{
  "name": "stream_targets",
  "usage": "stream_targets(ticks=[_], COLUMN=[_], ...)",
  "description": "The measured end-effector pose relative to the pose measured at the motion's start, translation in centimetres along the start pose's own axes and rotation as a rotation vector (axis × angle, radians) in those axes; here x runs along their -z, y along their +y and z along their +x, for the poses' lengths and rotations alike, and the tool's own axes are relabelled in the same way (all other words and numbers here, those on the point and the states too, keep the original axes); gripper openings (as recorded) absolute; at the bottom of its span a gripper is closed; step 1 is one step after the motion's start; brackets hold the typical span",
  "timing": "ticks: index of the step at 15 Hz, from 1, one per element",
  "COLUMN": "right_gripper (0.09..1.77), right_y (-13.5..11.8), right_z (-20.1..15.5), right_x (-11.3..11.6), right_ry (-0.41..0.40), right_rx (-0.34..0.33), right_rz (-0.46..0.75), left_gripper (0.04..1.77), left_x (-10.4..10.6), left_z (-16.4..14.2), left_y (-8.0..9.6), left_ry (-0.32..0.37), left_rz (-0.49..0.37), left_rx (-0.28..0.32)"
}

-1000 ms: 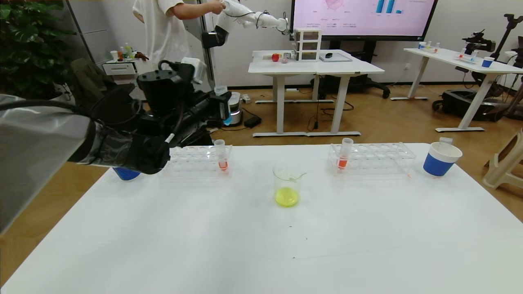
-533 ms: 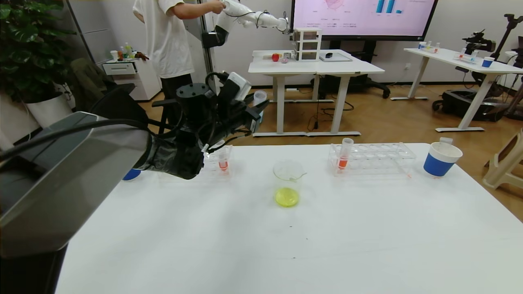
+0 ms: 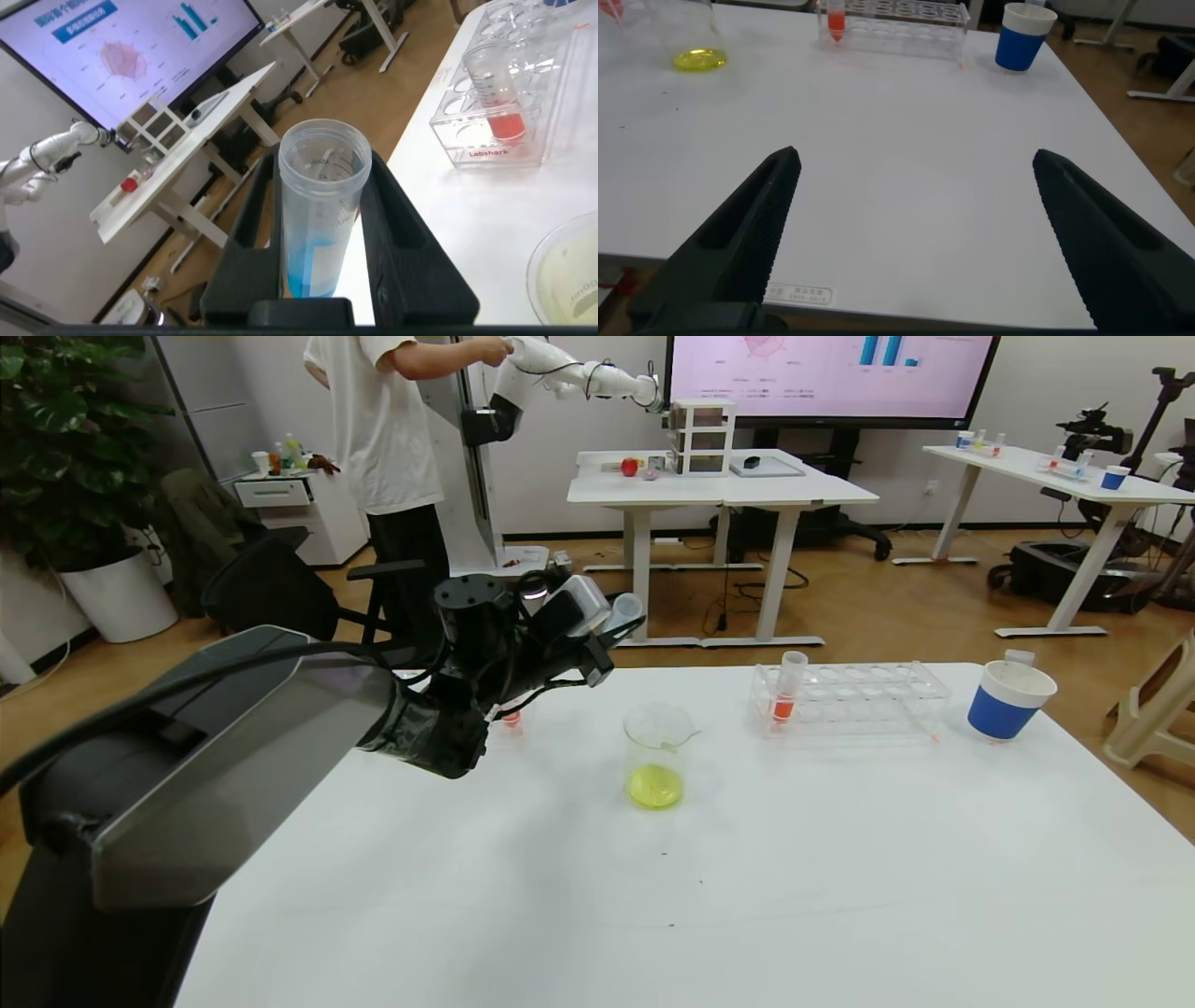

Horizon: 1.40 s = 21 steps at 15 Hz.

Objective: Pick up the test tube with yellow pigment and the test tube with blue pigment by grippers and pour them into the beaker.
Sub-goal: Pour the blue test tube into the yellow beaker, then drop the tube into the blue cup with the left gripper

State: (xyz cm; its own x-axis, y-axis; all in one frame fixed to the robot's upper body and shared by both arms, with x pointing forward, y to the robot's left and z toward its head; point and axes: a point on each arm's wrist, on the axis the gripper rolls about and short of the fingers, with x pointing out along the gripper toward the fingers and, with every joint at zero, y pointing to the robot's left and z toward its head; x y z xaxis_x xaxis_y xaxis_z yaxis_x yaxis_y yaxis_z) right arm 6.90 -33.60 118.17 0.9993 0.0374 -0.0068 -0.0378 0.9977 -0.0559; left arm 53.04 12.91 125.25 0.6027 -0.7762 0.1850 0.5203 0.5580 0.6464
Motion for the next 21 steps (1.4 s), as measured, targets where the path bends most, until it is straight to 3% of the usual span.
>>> stream_targets(ticks=[6, 13, 21], right_gripper=[1.74, 1.74, 1.74], right_y=[0.0, 0.0, 0.0], right_z=[0.0, 0.0, 0.0], right_x=[0.0, 0.0, 0.0], right_ry=[0.0, 0.0, 0.0], right_rx=[0.0, 0.0, 0.0], right_rz=[0.0, 0.0, 0.0], left_gripper=[0.5, 0.5, 0.5], left_x=[0.9, 1.0, 1.3], left_z=[-0.7, -0.8, -0.8], left_y=[-1.1, -1.1, -1.8], left_ry=[-0.066, -0.114, -0.178], left_rz=[0.145, 0.235, 0.434], left_rx=[0.048, 0.073, 0.132])
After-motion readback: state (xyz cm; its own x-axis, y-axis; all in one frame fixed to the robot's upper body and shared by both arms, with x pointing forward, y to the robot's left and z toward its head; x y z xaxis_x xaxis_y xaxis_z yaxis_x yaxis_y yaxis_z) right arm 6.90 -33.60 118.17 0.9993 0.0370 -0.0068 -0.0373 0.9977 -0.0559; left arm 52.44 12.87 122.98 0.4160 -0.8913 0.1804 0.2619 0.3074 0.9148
